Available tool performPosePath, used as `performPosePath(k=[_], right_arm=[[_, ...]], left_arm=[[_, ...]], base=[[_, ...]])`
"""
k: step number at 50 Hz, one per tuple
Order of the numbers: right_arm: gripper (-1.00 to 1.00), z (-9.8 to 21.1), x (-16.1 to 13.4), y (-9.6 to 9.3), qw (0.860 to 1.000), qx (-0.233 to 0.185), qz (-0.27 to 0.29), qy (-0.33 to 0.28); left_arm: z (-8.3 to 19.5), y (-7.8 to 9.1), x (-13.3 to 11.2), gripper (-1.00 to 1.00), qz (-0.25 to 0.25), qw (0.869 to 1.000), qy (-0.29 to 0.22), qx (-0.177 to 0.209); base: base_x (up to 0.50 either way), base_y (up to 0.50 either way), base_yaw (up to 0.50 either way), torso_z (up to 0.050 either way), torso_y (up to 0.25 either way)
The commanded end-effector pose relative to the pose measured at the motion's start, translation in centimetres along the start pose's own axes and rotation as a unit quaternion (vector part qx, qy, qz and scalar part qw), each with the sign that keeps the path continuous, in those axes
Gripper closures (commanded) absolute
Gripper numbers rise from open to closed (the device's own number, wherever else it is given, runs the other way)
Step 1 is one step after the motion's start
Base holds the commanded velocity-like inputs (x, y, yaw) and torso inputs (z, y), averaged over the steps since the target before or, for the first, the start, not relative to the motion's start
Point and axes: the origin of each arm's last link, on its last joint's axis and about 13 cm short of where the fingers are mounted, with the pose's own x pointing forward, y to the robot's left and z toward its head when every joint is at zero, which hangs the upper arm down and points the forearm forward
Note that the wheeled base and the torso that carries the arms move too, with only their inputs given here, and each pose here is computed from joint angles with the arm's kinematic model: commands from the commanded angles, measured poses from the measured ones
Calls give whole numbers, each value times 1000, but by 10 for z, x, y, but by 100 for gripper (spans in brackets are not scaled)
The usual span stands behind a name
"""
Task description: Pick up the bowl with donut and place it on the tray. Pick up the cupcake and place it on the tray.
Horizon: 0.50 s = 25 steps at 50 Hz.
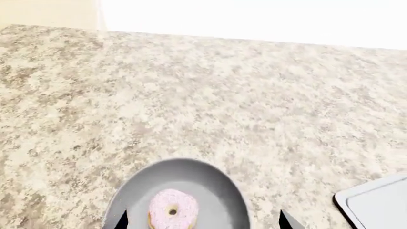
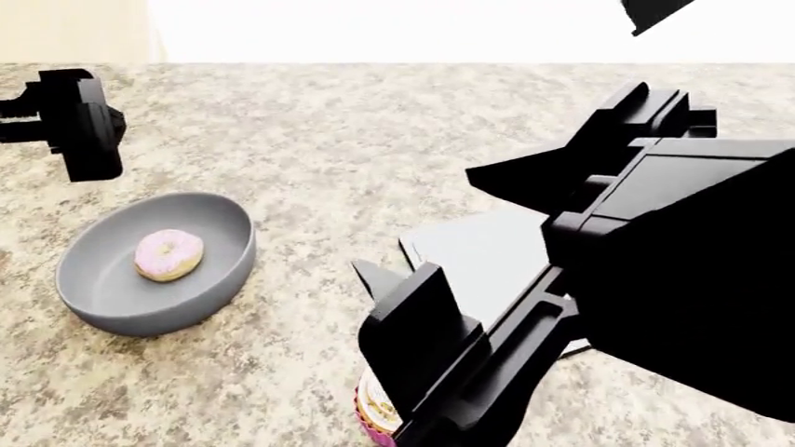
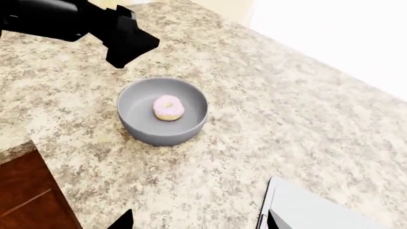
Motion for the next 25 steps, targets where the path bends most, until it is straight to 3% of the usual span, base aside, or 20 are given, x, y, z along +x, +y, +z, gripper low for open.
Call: performPosePath(k=[1,14,25], right_arm=[[-100,-1,3,2,1000,-13,4,17],[-100,-6,8,-3,1000,-6,0,26],[-100,-13,14,-6,999,-4,4,37]], left_arm=[[-7,12,-4,-100,13,998,55,-38],[-3,23,-19,-100,76,995,56,-45],[-8,29,17,-100,122,988,85,-47]], base=[[0,0,0,0,0],[0,0,0,0,0],[0,0,0,0,0]])
